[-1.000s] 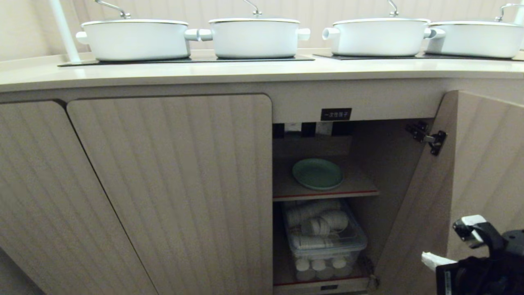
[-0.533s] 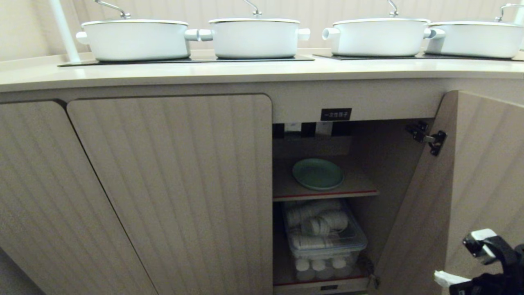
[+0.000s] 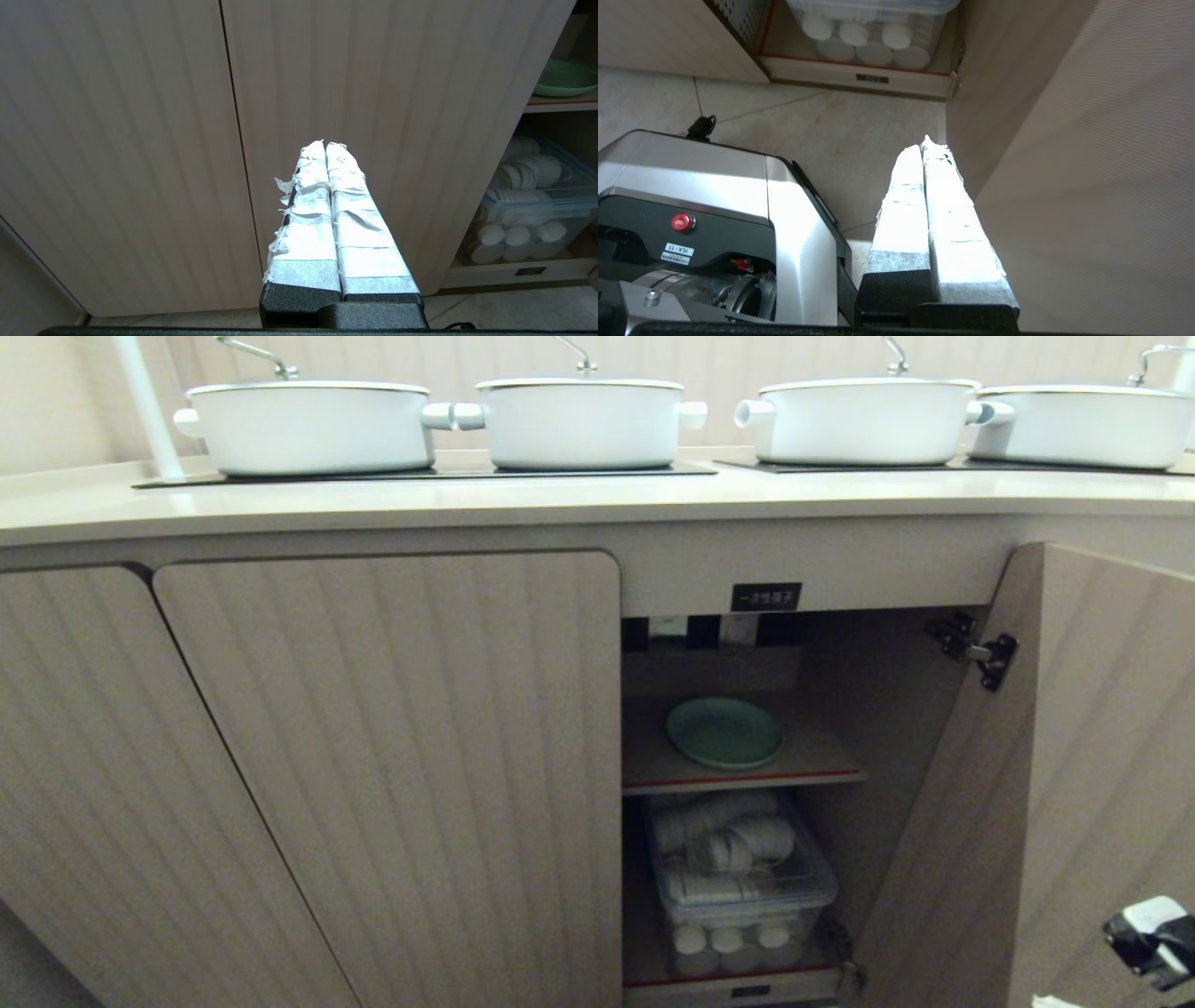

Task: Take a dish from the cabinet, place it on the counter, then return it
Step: Close the cabinet door

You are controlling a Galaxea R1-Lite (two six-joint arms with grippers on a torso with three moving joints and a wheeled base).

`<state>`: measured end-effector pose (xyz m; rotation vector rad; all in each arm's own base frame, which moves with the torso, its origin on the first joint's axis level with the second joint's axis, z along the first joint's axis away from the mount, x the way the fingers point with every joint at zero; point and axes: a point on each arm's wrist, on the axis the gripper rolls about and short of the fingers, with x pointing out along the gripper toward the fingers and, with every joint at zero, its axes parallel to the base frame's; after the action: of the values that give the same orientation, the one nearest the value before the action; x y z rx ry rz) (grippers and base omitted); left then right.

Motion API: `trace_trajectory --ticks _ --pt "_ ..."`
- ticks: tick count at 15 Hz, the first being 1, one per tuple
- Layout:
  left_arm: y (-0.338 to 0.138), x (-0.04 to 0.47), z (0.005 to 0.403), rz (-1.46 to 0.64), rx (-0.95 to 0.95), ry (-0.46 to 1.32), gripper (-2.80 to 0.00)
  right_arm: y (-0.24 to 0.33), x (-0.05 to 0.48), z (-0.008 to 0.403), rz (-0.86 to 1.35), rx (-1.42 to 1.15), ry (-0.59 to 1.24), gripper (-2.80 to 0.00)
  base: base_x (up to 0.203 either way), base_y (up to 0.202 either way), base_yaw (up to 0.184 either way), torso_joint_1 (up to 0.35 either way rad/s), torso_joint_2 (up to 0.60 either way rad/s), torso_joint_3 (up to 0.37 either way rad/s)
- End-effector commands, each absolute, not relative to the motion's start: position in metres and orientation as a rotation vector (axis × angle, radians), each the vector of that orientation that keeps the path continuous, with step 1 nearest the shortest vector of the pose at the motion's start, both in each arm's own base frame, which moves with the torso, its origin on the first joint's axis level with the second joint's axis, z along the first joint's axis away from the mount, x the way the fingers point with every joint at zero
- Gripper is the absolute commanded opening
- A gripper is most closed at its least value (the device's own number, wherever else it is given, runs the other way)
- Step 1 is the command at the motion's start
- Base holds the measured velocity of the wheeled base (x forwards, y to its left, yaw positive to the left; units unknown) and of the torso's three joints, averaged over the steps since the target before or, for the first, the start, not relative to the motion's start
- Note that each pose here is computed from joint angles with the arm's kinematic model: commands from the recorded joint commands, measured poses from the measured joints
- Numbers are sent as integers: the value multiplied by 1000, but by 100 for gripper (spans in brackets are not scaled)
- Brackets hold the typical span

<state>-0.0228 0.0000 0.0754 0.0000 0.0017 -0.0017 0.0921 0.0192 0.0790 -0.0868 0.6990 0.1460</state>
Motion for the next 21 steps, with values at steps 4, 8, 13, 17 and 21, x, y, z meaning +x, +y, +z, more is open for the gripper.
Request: trace_trajectory --ticks 4,8,13,17,21 --pt "0 -23 75 -3 0 2 -280 14 69 88 152 -90 596 -280 0 0 0 0 0 0" --pt "0 -23 75 -2 0 2 -280 5 43 84 108 -160 576 -280 0 0 0 0 0 0" --pt "0 -23 75 -2 0 2 -280 1 23 81 104 -181 482 -280 0 0 0 0 0 0" --pt "0 -23 75 -2 0 2 -280 1 10 79 63 -164 412 -280 0 0 0 0 0 0" --pt "0 -23 75 -2 0 2 -280 1 2 79 111 -173 317 -280 0 0 0 0 0 0"
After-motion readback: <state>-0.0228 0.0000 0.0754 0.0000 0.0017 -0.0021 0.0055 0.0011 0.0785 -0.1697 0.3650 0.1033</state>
